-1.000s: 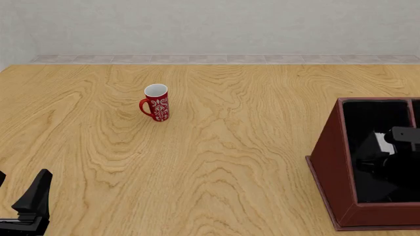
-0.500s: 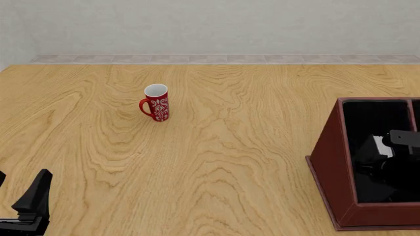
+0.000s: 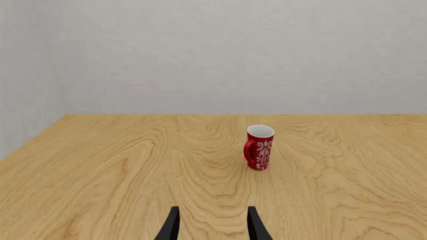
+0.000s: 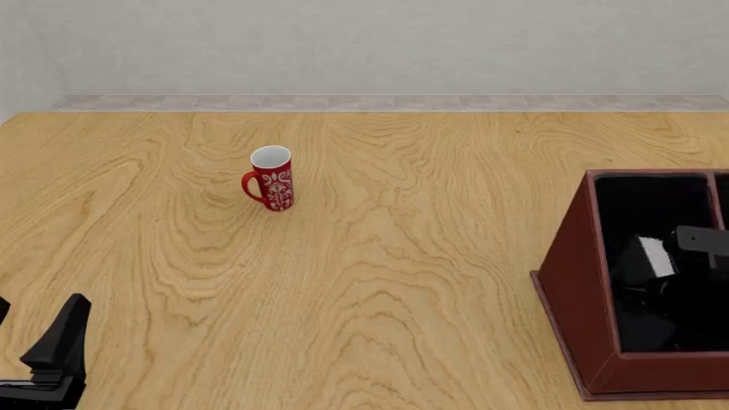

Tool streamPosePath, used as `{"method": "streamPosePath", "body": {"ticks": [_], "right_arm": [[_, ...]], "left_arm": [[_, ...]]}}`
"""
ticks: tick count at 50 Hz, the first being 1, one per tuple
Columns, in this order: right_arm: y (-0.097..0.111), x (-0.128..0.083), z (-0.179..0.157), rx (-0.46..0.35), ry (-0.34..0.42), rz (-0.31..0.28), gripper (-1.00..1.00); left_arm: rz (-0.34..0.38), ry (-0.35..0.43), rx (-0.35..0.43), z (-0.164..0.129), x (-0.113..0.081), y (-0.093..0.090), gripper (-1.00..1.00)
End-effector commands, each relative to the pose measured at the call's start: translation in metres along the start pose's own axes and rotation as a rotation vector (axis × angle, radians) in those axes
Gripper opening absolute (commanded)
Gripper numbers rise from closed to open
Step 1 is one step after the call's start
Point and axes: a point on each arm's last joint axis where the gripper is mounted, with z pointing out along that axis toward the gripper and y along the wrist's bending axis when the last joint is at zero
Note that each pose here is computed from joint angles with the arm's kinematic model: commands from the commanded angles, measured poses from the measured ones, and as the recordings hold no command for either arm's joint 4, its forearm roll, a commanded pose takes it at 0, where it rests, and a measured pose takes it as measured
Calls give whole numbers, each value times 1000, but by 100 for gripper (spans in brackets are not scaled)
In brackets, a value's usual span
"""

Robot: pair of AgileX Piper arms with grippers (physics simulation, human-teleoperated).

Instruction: Pick up the book and place it in the left compartment of the caddy.

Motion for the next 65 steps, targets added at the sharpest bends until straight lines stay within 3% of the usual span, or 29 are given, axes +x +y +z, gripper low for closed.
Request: {"method": "streamPosePath", "body": {"ticks": [1, 14, 47, 65], "right_arm": [[0, -1, -2, -1, -3, 8, 100], [2, -1, -5, -7, -6, 7, 100], [12, -13, -48, -56, -64, -28, 100], [12, -16, -69, -58, -104, -93, 100]], "left_arm": [[0, 0, 0, 0, 0, 0, 100], [0, 0, 0, 0, 0, 0, 100], [0, 0, 0, 0, 0, 0, 100], [0, 0, 0, 0, 0, 0, 100]]}}
